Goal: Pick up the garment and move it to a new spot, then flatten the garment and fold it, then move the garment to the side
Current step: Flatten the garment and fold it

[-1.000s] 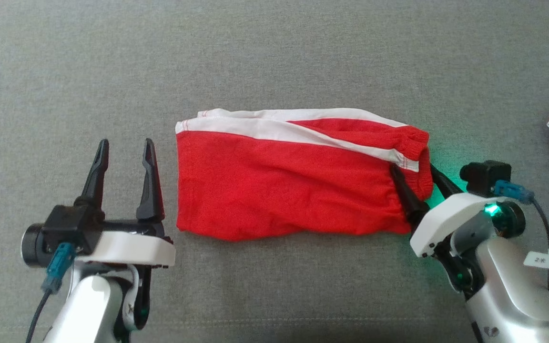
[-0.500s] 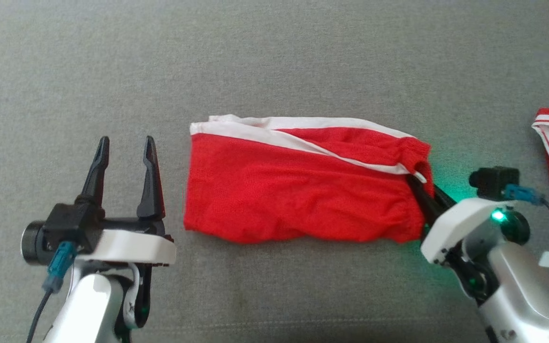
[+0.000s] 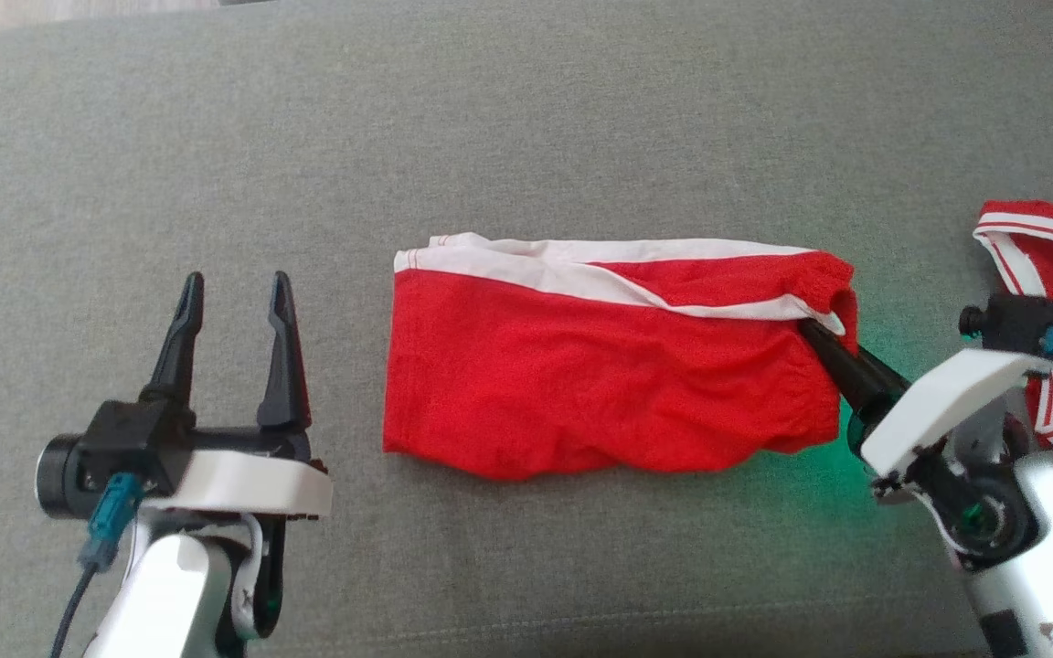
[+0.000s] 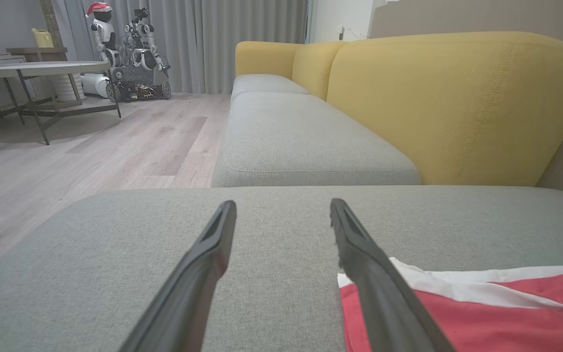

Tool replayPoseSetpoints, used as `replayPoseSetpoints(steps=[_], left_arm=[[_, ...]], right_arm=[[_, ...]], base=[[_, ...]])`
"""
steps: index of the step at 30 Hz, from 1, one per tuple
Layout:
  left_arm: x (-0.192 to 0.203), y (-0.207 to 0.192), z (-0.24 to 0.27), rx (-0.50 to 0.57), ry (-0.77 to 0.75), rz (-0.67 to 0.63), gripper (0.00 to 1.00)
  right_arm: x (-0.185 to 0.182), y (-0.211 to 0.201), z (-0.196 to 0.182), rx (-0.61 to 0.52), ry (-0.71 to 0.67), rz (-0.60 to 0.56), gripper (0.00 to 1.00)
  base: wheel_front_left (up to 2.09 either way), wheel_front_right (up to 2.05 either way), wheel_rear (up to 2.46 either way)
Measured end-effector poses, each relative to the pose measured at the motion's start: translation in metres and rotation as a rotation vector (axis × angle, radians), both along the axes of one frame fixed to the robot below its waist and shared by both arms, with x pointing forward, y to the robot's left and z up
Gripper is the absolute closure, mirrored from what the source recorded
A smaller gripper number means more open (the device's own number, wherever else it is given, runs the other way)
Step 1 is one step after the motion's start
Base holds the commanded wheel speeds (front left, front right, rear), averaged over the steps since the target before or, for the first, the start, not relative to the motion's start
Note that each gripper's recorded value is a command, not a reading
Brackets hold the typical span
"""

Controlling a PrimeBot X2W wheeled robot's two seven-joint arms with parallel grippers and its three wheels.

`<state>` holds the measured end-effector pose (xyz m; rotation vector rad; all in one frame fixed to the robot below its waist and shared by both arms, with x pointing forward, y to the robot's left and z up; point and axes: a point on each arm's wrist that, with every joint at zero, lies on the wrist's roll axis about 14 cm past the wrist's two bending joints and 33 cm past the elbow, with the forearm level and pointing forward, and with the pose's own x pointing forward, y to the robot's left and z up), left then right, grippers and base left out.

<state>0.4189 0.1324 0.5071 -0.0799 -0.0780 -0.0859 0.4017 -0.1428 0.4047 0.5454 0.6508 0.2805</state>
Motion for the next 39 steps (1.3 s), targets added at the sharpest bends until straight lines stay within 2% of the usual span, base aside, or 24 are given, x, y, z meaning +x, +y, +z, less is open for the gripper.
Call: replayPoseSetpoints(steps=[5, 8, 11, 15, 21, 28, 29, 30, 31, 37, 39], left_arm=[[-0.002, 0.0, 0.002, 0.009, -0.005, -0.001, 0.0], [-0.004, 0.004, 0.0, 0.013, 0.001, 0.01, 0.0], [-0.006, 0.011, -0.003, 0.017, 0.009, 0.028, 0.0], [-0.011, 0.021, -0.008, 0.016, 0.029, 0.062, 0.0], [-0.016, 0.038, -0.015, 0.025, 0.055, 0.118, 0.0], [-0.014, 0.045, -0.019, 0.019, 0.067, 0.144, 0.0], [-0.014, 0.045, -0.02, 0.023, 0.069, 0.145, 0.0], [-0.014, 0.045, -0.021, 0.025, 0.07, 0.145, 0.0], [-0.013, 0.044, -0.021, 0.026, 0.071, 0.145, 0.0], [-0.008, 0.039, -0.018, 0.03, 0.057, 0.126, 0.0], [-0.005, 0.035, -0.02, 0.027, 0.059, 0.111, 0.0]], right_arm=[[0.004, 0.031, 0.026, 0.211, 0.047, 0.06, 1.0], [0.011, 0.071, 0.046, 0.361, 0.06, 0.137, 1.0], [0.016, 0.112, 0.062, 0.446, 0.071, 0.234, 1.0], [0.018, 0.149, 0.059, 0.469, 0.113, 0.32, 1.0], [0.009, 0.194, 0.035, 0.423, 0.196, 0.441, 1.0], [0.011, 0.217, 0.014, 0.366, 0.202, 0.475, 1.0], [0.011, 0.219, 0.014, 0.366, 0.196, 0.473, 0.91], [0.012, 0.221, 0.014, 0.366, 0.19, 0.473, 0.51], [0.013, 0.223, 0.016, 0.377, 0.178, 0.468, 0.0], [0.023, 0.231, 0.036, 0.39, 0.05, 0.443, 0.0], [0.03, 0.228, 0.051, 0.376, -0.057, 0.434, 0.0]], base=[[0.0, 0.0, 0.0], [0.0, 0.0, 0.0], [0.0, 0.0, 0.0], [0.0, 0.0, 0.0], [0.0, 0.0, 0.0], [0.0, 0.0, 0.0], [0.0, 0.0, 0.0], [0.0, 0.0, 0.0], [0.0, 0.0, 0.0], [0.0, 0.0, 0.0], [0.0, 0.0, 0.0]])
